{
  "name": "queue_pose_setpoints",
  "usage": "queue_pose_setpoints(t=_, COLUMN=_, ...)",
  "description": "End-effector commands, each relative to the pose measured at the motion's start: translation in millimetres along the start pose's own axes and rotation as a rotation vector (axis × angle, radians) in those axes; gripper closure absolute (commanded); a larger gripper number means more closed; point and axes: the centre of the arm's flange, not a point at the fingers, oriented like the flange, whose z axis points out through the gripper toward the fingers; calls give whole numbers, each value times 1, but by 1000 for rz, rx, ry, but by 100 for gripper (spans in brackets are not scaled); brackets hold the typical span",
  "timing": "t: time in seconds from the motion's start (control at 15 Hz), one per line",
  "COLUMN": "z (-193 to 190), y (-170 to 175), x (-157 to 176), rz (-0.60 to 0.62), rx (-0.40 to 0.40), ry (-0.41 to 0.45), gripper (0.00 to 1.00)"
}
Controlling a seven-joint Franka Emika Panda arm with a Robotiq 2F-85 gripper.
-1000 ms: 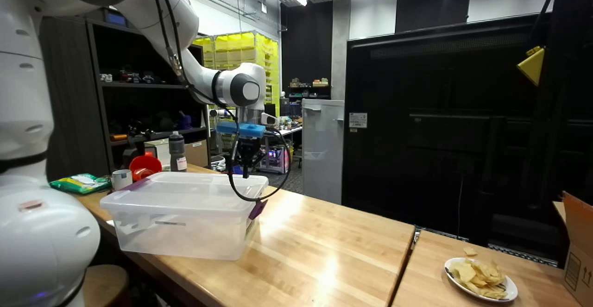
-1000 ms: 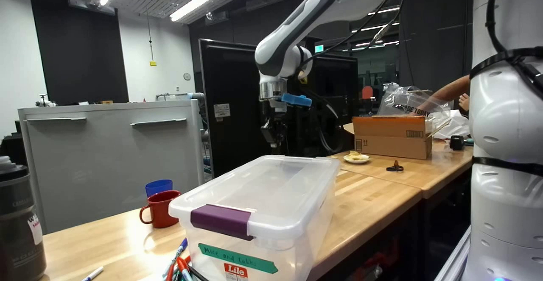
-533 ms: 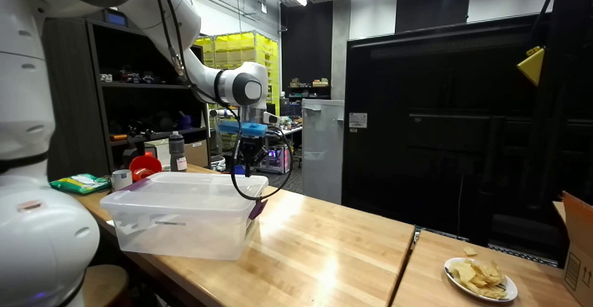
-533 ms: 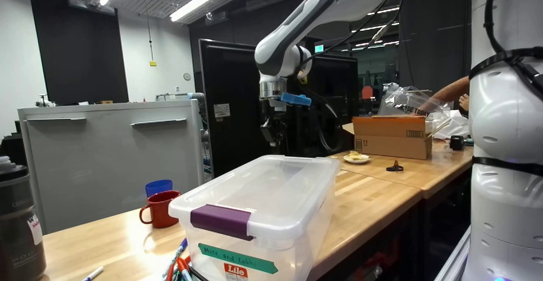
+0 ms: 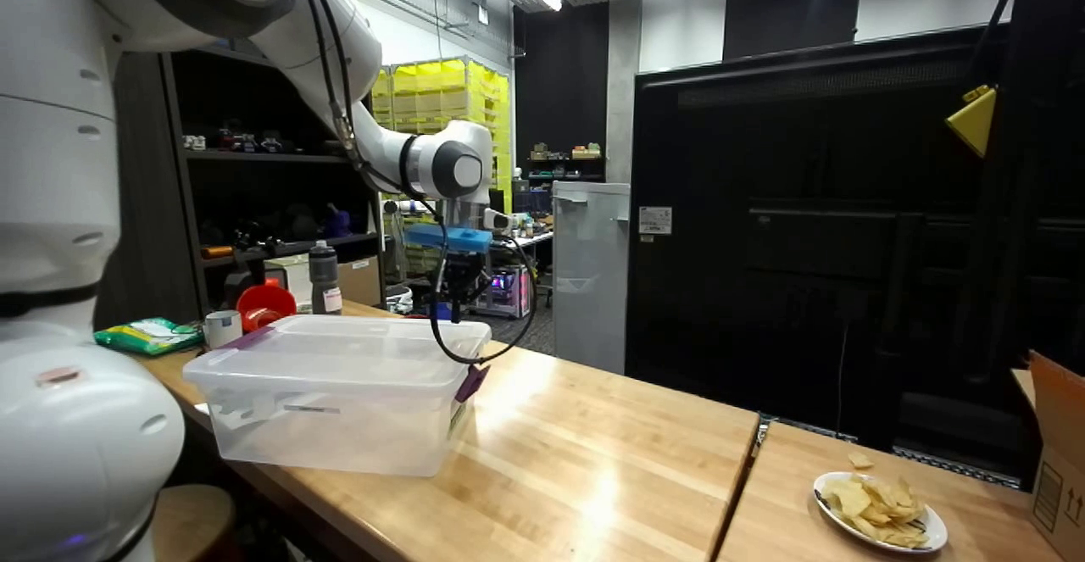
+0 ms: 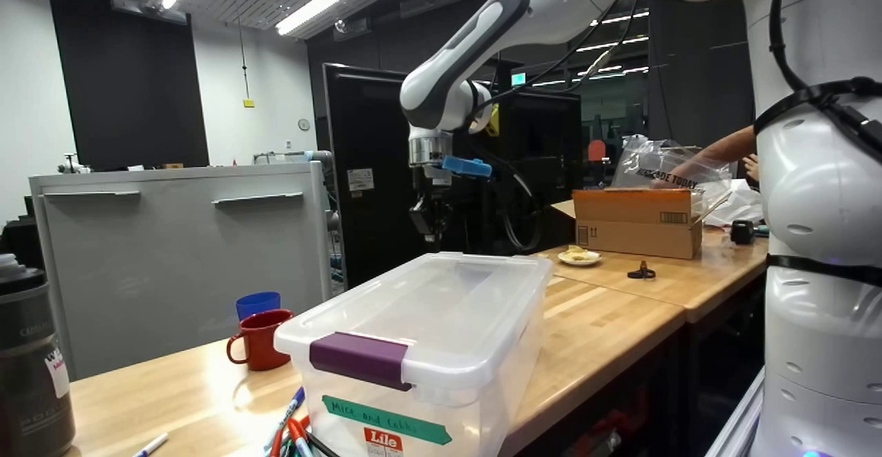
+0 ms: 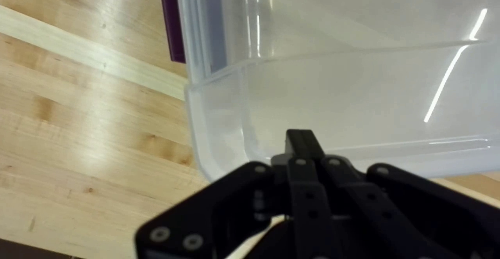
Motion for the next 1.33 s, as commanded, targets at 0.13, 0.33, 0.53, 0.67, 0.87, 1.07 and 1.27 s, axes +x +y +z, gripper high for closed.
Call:
queue_pose_setpoints(t=0.13, z=-4, y=2, x=20, rz=16, rx=23, ry=19, gripper=100)
queue_pose_setpoints(t=0.33, z=-5, y=3, x=26, rz=23, rx=27, ry=28, gripper=100)
queue_pose_setpoints(t=0.53, z=-7, y=8, x=24, rz=34, rx=34, ry=34, gripper=100)
queue_pose_setpoints(t=0.67, z=-8, y=10, x=19, rz=38, rx=37, ry=38, gripper=100)
queue_pose_setpoints(t=0.87, z=-7, y=17, x=15, rz=51, rx=34, ry=36, gripper=100)
queue_pose_setpoints(t=1.07, z=-5, y=23, x=11, rz=61, rx=32, ry=31, gripper=100)
queue_pose_setpoints(t=1.27, z=0, y=29, x=7, rz=70, rx=31, ry=22, gripper=100)
